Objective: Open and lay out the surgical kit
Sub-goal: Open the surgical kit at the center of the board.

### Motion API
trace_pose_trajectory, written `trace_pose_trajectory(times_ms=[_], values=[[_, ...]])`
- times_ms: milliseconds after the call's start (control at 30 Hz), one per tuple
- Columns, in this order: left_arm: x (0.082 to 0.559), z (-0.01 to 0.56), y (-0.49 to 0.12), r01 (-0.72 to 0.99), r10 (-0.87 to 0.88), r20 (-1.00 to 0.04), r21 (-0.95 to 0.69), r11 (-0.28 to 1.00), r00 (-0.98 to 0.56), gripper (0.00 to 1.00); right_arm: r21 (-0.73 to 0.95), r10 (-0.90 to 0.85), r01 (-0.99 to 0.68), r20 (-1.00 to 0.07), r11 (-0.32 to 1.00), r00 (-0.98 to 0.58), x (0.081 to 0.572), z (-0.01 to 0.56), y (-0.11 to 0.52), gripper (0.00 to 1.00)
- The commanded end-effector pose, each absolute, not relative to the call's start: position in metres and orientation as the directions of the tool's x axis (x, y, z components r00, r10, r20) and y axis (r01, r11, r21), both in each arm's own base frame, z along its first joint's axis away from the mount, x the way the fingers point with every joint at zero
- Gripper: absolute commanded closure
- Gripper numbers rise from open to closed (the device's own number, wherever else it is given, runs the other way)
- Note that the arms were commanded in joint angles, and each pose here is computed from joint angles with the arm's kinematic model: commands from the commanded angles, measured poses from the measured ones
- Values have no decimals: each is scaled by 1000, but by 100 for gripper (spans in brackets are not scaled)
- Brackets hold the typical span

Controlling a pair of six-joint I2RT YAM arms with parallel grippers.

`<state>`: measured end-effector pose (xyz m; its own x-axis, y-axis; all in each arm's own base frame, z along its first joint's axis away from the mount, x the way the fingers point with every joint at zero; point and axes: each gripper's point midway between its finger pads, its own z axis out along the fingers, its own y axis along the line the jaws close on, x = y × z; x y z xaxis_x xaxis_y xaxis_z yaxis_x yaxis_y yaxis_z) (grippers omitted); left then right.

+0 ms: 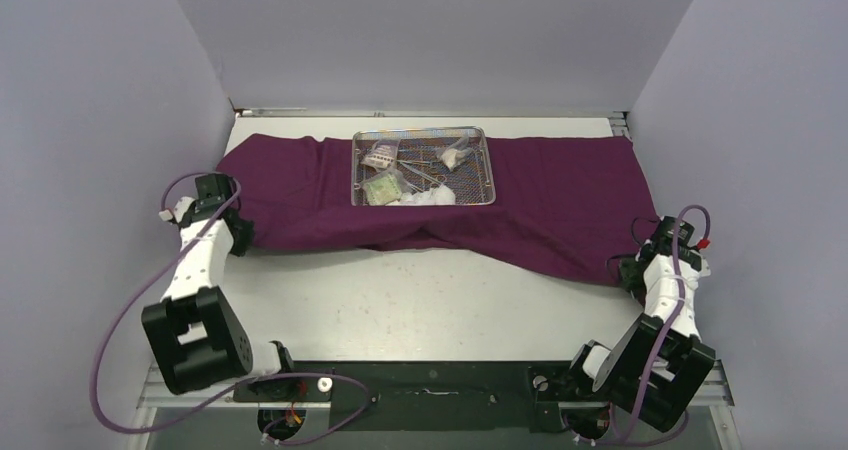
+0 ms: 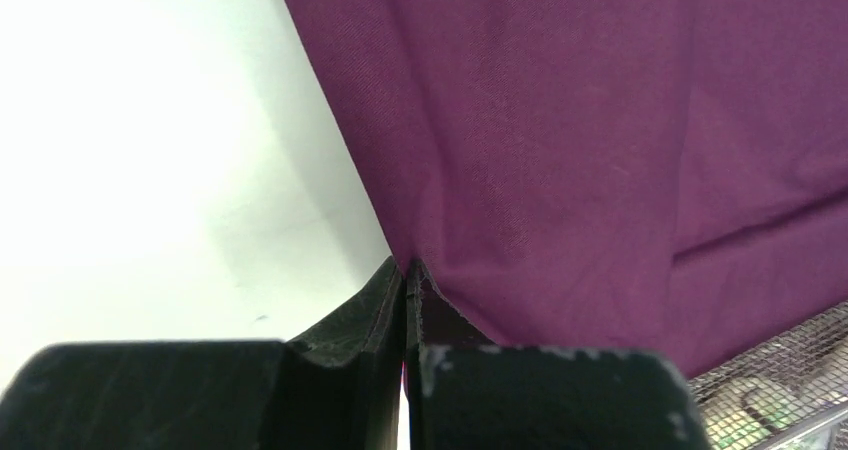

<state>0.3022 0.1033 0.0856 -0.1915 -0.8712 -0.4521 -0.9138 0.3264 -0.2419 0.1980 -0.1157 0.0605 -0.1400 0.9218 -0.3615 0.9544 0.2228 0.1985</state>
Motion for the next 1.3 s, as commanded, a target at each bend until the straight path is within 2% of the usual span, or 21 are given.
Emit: trace_pose_trajectory(times_ms=[0,233,533,800,867,933,1033,1133,1200,1233,1267], values=[[248,111,126,-955,-813,-568,-152,254,-126,100,258,946,949,-309,181,-96,211,67,-112,95],[198,94,126,-980,-829,-552,-100,173,-90,100,75,931,985,-345,154,-119,171,63,-122,95],[163,98,146,-997,-798,-601,-23,76,-47,100,37,936,999,-353,13,1,146,50,-129,93],[139,88,155,-995,-779,-621,91,37,-86,100,-80,929,995,-369,-64,30,119,42,-149,93],[131,91,153,-995,-786,-616,98,-14,-50,100,-115,925,990,-377,-84,35,111,41,-153,93],[116,95,149,-987,-787,-616,103,-125,36,93,-150,920,982,-388,-114,48,101,41,-157,93],[117,94,144,-984,-796,-596,61,-170,100,89,-179,912,972,-405,-155,71,93,45,-162,92],[110,94,139,-975,-803,-583,84,-208,122,73,-190,907,965,-412,-182,90,90,48,-165,91],[109,97,141,-973,-799,-590,93,-212,117,52,-188,907,964,-410,-190,99,90,50,-165,89],[109,100,142,-973,-793,-598,91,-213,118,46,-190,905,963,-413,-191,98,90,51,-166,87],[110,104,144,-974,-786,-607,84,-210,117,40,-189,903,963,-417,-194,100,90,52,-167,78]])
